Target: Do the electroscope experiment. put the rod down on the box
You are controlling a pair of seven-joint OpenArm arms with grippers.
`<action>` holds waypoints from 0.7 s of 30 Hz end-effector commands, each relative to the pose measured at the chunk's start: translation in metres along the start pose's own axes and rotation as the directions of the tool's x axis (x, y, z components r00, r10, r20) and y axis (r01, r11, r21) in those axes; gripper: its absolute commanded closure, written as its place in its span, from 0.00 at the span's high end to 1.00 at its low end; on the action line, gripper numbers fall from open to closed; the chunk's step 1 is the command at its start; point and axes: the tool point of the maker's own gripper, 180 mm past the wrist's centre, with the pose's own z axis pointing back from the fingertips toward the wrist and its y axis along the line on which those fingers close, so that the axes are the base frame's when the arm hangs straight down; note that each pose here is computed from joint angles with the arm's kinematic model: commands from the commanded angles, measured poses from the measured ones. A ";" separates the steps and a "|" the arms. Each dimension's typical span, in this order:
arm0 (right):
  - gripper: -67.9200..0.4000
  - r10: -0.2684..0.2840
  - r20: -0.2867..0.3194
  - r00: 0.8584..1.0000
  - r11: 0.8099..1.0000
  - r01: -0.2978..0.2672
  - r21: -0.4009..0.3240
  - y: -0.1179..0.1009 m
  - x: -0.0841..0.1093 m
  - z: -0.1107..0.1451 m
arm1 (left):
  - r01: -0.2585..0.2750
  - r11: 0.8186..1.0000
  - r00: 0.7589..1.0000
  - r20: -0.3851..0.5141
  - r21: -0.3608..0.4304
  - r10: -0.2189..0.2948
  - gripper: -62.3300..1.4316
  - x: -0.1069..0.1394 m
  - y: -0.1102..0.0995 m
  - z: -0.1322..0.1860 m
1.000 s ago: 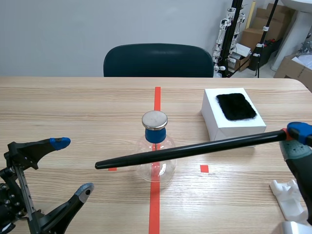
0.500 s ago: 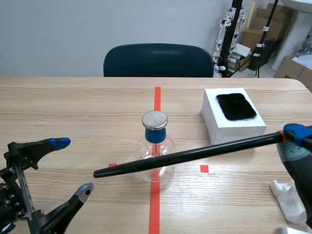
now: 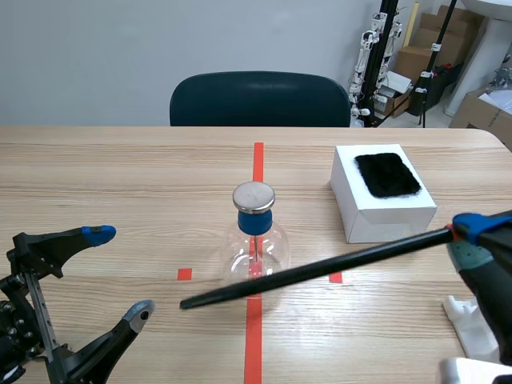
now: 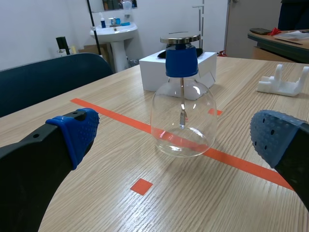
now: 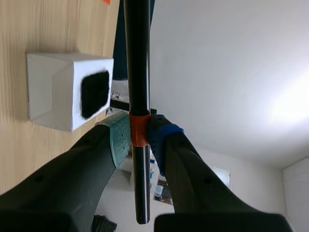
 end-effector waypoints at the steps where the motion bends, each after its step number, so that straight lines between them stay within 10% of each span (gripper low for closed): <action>1: 0.02 0.017 -0.026 1.000 1.000 -0.017 -0.004 -0.006 -0.011 -0.007 | 0.011 1.000 1.000 0.029 0.009 -0.011 1.00 0.007 0.004 0.000; 12: 0.02 -0.129 -0.144 0.981 0.938 0.167 0.302 0.040 -0.045 -0.019 | 0.011 1.000 0.999 0.030 0.009 -0.011 1.00 0.007 0.004 0.000; 21: 0.02 -0.227 -0.278 0.933 0.772 0.347 0.533 0.078 -0.055 -0.011 | 0.011 1.000 0.999 0.030 0.009 -0.011 1.00 0.007 0.004 0.000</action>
